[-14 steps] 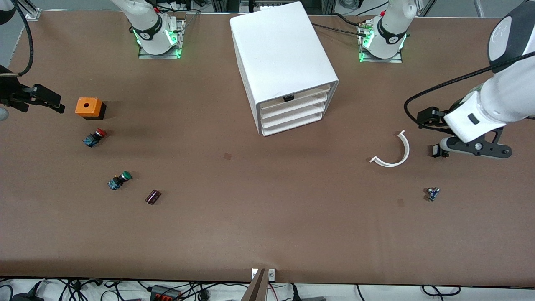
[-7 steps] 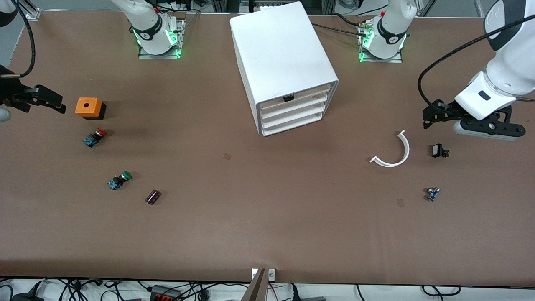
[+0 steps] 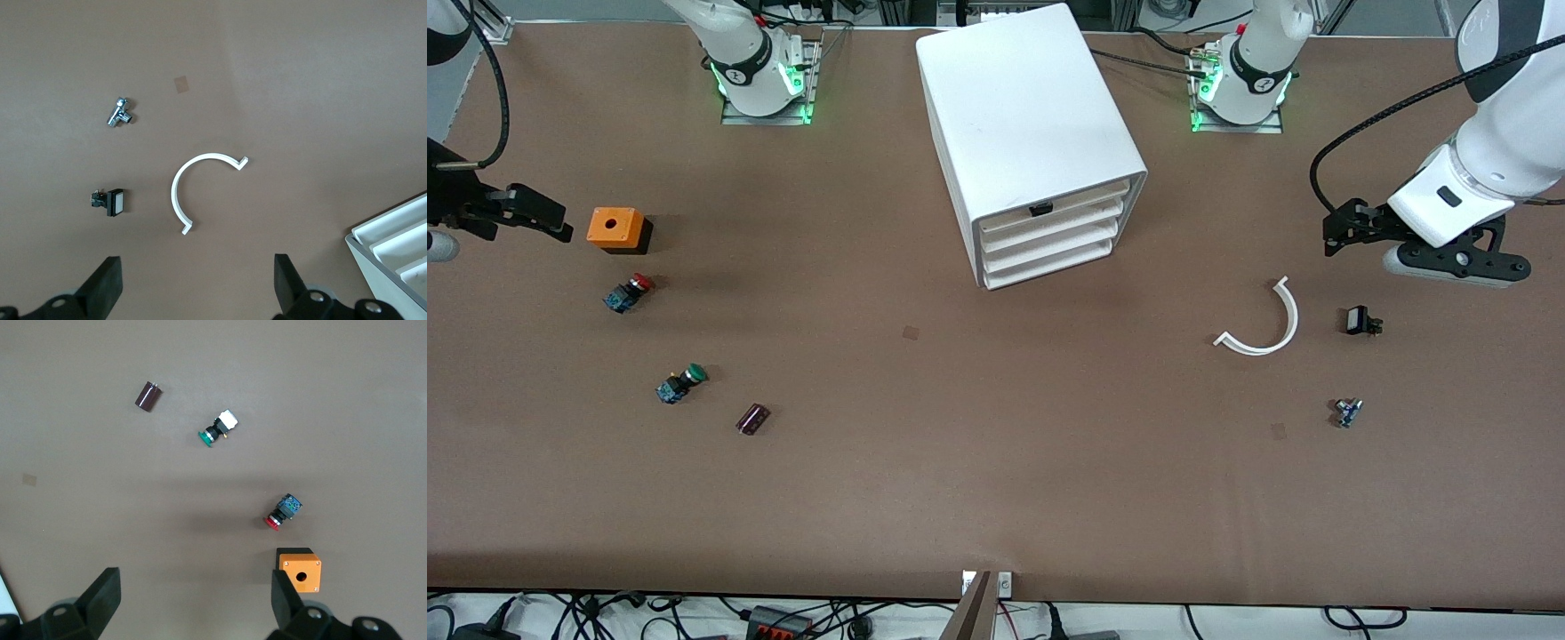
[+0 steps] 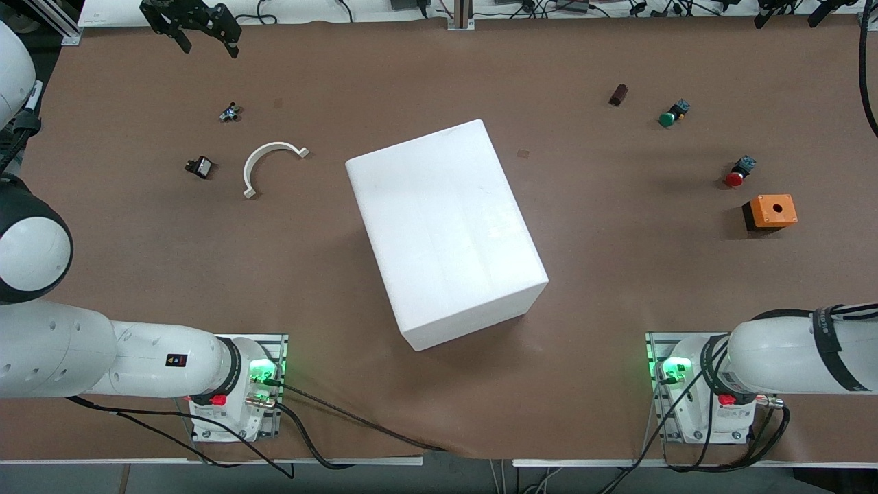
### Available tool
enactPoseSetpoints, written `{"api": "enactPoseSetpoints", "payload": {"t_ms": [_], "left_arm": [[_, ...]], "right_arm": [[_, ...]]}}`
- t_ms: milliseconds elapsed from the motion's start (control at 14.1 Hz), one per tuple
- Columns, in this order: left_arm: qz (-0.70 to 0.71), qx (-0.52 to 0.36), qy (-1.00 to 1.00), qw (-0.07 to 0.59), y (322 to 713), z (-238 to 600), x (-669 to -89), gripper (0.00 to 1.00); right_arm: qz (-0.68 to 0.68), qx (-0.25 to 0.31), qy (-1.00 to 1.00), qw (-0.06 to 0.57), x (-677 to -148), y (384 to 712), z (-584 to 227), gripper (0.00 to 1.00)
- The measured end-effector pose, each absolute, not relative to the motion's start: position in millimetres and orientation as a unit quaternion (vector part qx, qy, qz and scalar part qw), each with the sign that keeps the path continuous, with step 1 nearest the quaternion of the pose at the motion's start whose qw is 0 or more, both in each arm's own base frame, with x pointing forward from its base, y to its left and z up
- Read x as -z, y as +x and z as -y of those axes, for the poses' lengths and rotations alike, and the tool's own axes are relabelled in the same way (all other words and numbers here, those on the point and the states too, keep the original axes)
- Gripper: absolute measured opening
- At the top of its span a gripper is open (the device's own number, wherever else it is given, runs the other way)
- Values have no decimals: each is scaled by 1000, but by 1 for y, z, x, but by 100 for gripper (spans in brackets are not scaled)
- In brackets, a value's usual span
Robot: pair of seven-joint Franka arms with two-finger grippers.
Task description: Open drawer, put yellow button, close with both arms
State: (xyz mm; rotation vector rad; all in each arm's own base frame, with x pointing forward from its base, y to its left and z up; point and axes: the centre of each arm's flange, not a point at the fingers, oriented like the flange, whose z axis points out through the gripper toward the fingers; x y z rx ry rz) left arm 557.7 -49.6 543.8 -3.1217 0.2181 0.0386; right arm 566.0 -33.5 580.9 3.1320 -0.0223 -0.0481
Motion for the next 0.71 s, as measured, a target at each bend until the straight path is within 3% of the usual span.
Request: {"api": "enactPoseSetpoints", "payload": {"t_ms": [708], "left_arm": [[-74,-16,-997,6,555,55,-548,100]], "right_arm": [[7,15,1000,5,-581,566,33,100]]}}
